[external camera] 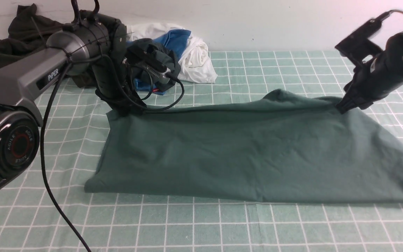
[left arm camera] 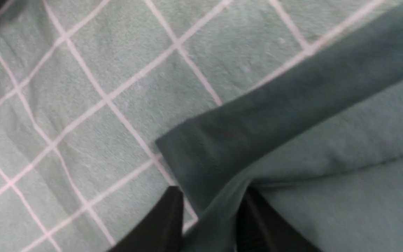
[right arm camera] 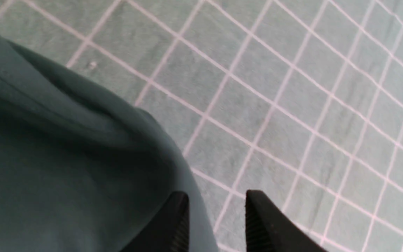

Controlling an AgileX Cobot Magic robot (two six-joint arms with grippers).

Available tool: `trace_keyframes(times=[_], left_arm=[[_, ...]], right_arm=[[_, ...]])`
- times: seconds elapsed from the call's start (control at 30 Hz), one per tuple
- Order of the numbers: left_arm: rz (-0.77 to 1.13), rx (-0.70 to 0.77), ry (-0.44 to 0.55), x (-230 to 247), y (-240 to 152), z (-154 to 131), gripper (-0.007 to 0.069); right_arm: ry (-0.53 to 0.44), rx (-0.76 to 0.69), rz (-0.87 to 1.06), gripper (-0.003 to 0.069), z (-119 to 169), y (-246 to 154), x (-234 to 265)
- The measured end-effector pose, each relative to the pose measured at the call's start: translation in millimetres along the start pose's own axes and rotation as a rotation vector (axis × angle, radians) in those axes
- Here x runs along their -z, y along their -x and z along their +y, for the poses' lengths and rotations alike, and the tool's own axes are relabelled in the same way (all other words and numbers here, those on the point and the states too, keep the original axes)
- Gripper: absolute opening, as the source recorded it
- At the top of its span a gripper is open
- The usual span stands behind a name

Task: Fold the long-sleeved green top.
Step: Use both arms to drag the lower edge of the fabric forward and fold it over the upper edge, then use the right arm to clamp the right edge of the fabric

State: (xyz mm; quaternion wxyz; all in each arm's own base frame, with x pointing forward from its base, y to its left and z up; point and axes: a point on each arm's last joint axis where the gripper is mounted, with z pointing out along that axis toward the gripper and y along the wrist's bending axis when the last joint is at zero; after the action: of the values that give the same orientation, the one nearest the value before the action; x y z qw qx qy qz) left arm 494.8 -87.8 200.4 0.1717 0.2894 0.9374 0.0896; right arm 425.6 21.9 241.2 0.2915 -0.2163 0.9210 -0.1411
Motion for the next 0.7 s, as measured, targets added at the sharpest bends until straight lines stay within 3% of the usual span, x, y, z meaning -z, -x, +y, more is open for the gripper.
trace_keyframes(times=[0.13, 0.33, 0.53, 0.6, 0.7], left_arm=[[-0.034, 0.086, 0.033, 16.3, 2.2, 17.5, 0.0420], [-0.047, 0.193, 0.041, 66.5, 2.2, 30.4, 0.0452], [-0.073, 0.177, -0.119, 87.9, 2.5, 8.8, 0.0248], [-0.032, 0.143, -0.195, 73.0, -1.6, -7.4, 0.0106], [0.066, 0.107, -0.274, 47.4, -15.5, -28.9, 0.0017]], right_arm=[[-0.038, -0.201, 0.094, 0.0356, -26.1, -17.1, 13.9], [-0.005, -0.382, 0.218, 0.0387, -53.4, -44.4, 25.6], [0.087, -0.504, 0.313, 0.0389, -69.9, -71.6, 25.1], [0.099, -0.525, 0.350, 0.0389, -69.2, -84.9, 21.6], [0.107, -0.553, 0.410, 0.0389, -64.3, -108.5, 12.6]])
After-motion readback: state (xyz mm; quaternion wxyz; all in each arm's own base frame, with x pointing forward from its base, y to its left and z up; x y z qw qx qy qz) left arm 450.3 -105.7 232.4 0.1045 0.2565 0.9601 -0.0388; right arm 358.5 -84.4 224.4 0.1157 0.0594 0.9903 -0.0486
